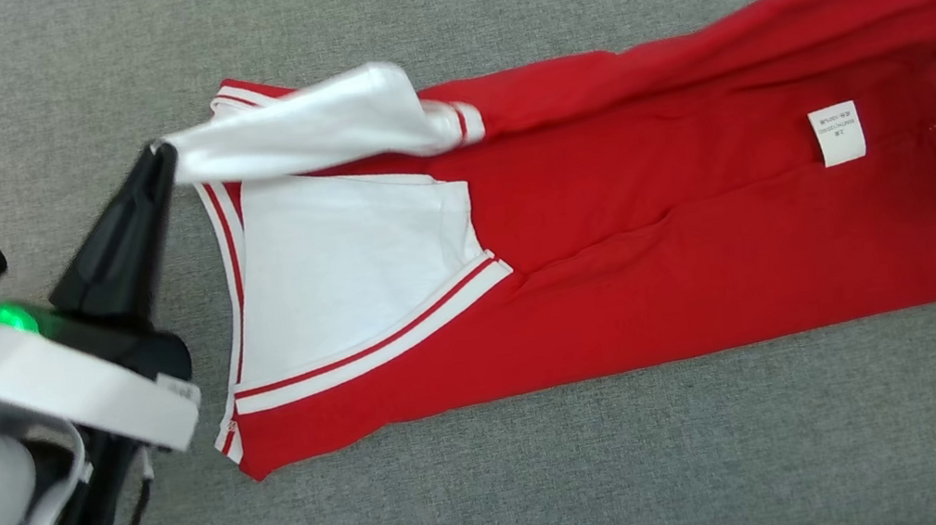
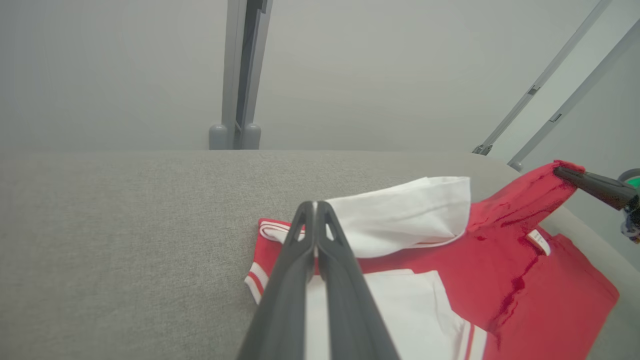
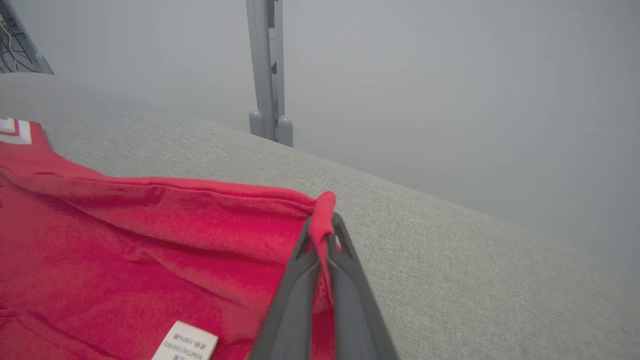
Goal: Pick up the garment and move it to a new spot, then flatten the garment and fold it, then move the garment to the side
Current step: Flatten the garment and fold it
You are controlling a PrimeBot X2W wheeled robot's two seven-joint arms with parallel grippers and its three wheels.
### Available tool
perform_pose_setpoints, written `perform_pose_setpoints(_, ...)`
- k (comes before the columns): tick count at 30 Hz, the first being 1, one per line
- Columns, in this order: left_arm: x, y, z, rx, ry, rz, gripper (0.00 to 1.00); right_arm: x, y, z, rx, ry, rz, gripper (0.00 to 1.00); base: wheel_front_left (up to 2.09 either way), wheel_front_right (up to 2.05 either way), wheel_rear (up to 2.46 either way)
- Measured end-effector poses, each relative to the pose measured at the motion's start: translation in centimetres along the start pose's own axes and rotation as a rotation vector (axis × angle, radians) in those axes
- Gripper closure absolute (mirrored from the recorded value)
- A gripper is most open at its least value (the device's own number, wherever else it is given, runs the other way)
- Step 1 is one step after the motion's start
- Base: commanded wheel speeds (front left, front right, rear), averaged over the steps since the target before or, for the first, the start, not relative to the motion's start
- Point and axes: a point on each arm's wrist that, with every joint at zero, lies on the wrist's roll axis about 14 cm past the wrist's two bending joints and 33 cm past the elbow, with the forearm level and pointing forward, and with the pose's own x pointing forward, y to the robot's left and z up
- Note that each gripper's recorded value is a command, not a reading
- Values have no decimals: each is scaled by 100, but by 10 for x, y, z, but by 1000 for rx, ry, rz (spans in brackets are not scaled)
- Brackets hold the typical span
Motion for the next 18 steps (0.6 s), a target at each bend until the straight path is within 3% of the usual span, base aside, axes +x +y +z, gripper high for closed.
perform_pose_setpoints(9,-29,-12,-14,-113,2,41,100,-32,19,-35,-14,73,27,100,0,0,0)
perform_pose_setpoints(13,-37,-14,-24,-172,21,63,100,-45,14,-50,-4,114,-3,100,0,0,0)
perform_pose_setpoints(15,-41,-15,-30,-195,39,69,100,-48,13,-55,-5,126,-16,95,0,0,0)
perform_pose_setpoints(18,-45,-17,-43,-232,82,80,100,-48,18,-62,25,134,-22,98,0,0,0)
